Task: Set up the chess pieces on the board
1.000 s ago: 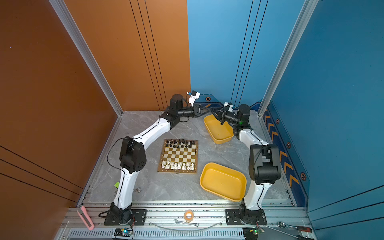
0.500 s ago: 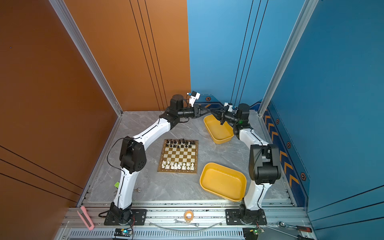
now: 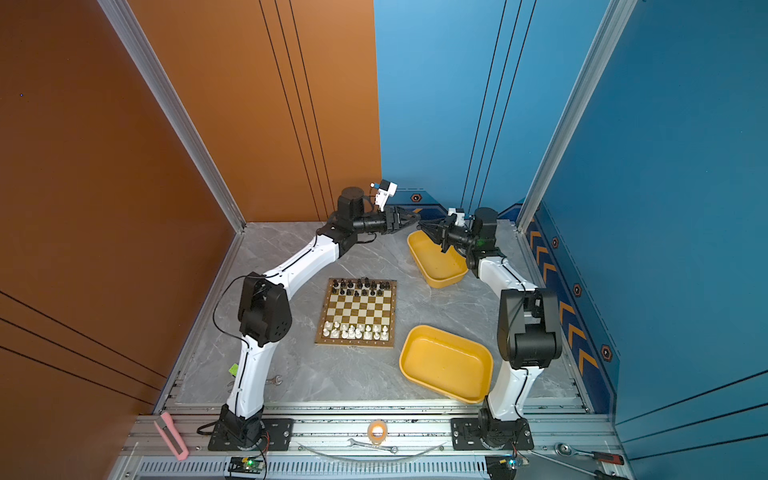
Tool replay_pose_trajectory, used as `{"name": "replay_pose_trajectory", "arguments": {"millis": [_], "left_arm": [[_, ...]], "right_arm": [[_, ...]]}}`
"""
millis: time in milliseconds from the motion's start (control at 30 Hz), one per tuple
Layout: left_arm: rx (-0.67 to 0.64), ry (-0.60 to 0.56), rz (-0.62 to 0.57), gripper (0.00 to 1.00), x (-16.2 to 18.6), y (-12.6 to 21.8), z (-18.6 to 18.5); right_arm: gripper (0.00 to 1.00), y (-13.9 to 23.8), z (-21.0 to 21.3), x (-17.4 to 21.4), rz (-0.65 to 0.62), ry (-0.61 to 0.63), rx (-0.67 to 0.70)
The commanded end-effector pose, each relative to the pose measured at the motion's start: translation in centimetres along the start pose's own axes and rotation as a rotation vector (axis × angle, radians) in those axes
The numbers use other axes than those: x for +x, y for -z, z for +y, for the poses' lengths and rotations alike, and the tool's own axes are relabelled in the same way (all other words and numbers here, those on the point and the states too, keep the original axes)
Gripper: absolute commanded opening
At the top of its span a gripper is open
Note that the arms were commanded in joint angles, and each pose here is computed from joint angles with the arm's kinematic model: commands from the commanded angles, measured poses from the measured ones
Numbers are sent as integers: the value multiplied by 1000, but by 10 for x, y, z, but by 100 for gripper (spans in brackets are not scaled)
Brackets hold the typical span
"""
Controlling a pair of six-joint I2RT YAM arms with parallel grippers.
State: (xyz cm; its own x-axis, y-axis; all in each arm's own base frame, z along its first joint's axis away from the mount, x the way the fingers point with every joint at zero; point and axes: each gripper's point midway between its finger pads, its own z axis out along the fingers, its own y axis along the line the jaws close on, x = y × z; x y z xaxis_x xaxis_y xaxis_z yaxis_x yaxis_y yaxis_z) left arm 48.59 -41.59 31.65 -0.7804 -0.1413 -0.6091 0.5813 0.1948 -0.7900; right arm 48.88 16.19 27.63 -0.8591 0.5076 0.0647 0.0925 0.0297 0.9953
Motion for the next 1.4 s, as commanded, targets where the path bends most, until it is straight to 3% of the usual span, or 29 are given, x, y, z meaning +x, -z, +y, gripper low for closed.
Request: {"name": "replay_pose_trajectory", "arguments": {"millis": [0,233,367,700,1367], "left_arm": [[2,-27,-39,56,-17,8,-3],[-76,-23,-79,58,-28,38,17],[-117,-28,-95,58,-32,57,24],[-208,-35,-144,58,-36,108,38],[-268,1,-160,57,-15,187,46]], "right_arm": [[2,4,7,4,-7,90,51],[2,8,-25,29,66,320,372],[1,5,-38,32,62,418,447],[1,0,-64,51,17,822,649],[0,-31,-140,114,6,1009,832]]}}
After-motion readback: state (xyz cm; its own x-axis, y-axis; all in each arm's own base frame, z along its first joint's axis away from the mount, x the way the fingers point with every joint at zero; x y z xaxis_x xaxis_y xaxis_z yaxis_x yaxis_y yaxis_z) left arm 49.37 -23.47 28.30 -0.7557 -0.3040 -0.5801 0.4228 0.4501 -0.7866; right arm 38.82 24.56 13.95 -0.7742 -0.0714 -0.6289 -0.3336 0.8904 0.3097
